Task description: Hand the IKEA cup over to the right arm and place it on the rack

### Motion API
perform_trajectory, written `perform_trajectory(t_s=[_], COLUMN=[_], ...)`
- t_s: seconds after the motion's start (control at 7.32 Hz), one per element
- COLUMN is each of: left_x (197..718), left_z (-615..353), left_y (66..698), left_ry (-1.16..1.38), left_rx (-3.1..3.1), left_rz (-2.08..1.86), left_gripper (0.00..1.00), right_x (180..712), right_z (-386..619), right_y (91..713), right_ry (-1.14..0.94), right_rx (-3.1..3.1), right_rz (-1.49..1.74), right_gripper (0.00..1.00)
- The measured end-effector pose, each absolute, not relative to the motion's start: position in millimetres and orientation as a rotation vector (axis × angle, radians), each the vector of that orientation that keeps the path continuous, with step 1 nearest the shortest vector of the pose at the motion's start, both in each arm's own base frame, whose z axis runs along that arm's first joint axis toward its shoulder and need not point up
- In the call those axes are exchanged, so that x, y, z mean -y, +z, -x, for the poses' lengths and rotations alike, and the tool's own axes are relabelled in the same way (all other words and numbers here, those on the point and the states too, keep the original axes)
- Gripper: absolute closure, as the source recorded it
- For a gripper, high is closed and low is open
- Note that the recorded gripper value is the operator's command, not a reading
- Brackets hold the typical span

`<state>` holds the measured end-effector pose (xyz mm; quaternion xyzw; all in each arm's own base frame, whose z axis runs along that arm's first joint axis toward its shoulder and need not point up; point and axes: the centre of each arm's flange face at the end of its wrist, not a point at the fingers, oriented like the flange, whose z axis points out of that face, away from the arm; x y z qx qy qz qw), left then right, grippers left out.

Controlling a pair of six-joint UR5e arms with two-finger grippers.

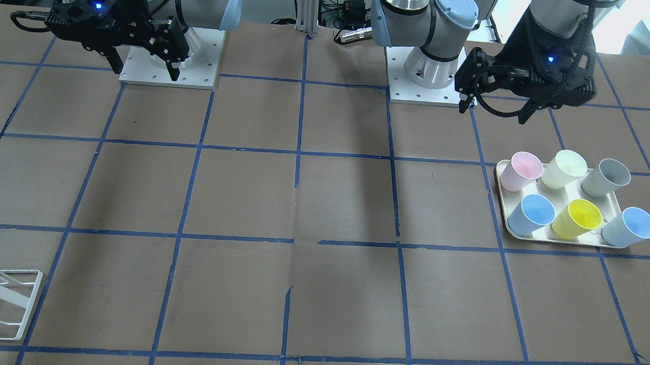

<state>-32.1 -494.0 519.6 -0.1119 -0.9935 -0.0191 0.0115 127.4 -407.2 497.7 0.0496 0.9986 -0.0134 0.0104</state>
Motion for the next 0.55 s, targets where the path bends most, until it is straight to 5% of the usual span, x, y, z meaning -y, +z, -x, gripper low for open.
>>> perform_trajectory(t_s=[0.55], left_x=[521.2], left_z=[-99.0], left_y=[434.4], left_ry=[-0.131], left_rx=[2.993], left_rz=[0.673], left_gripper=[0.0], right_x=[406.4], right_z=[-126.6], right_y=[494.1], right_ry=[-0.023], right_rx=[-3.124], right_rz=[-0.163], right_gripper=[0.0])
